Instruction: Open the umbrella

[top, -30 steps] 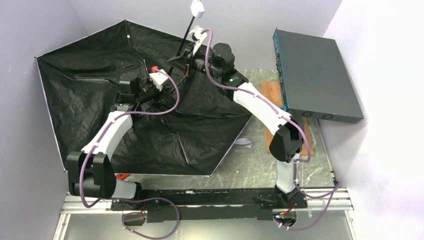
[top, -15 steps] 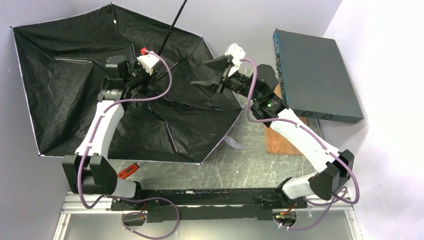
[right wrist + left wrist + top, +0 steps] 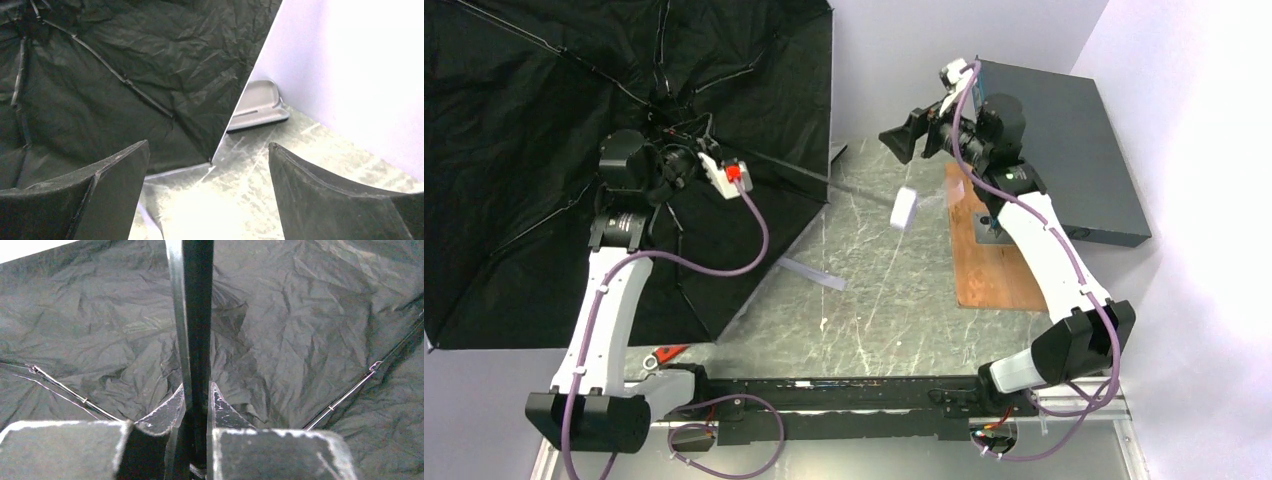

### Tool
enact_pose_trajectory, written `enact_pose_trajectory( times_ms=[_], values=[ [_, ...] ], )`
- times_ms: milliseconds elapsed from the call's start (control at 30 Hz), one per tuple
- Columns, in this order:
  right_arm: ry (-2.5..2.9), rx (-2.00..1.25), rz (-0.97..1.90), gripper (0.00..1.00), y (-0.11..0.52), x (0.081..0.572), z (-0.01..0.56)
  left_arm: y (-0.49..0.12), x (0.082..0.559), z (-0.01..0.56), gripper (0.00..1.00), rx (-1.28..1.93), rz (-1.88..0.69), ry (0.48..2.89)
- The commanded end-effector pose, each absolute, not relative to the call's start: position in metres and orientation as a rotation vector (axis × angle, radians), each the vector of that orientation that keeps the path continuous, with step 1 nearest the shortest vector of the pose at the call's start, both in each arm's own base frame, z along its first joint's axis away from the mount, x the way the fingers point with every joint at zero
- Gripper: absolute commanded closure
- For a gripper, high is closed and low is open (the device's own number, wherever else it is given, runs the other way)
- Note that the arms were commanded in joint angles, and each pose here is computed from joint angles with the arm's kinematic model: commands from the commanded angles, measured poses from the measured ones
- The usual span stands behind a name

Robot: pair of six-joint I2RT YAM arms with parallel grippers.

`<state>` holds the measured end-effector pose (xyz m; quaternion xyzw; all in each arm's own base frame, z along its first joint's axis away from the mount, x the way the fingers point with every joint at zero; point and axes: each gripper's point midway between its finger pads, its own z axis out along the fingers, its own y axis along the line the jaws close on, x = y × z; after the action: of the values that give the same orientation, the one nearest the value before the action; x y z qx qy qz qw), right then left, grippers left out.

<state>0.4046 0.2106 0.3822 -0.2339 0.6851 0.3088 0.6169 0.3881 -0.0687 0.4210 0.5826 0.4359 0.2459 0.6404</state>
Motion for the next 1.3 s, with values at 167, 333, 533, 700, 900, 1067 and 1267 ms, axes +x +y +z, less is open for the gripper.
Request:
enact_pose_trajectory(
  times_ms=[167,333,533,700,900,1067,1267],
  values=[
    [1.581,-0.970,0.984,0.11,0.252,0.341,0.417,-0.060,0.375,0.488,1.00,1.624,1.240,0.469],
    [1.659,-1.156,1.002,0.12,0.278,0.304,0.400,-0.049,0.381,0.505,1.00,1.644,1.406,0.424],
    [1.772,-1.313,0.938,0.12,0.308,0.279,0.346,-0.051,0.376,0.519,1.00,1.642,1.475,0.352],
    [1.862,-1.330,0.848,0.19,0.322,0.286,0.320,-0.052,0.373,0.516,1.00,1.657,1.510,0.315],
    [1.987,-1.434,0.698,0.38,0.321,0.278,0.283,-0.046,0.371,0.522,1.00,1.642,1.555,0.336],
    [2.022,-1.520,0.586,0.68,0.311,0.263,0.262,-0.041,0.370,0.527,1.00,1.642,1.576,0.359],
    [2.117,-1.591,0.483,0.91,0.280,0.248,0.231,-0.028,0.372,0.535,0.97,1.628,1.616,0.394]
  ],
)
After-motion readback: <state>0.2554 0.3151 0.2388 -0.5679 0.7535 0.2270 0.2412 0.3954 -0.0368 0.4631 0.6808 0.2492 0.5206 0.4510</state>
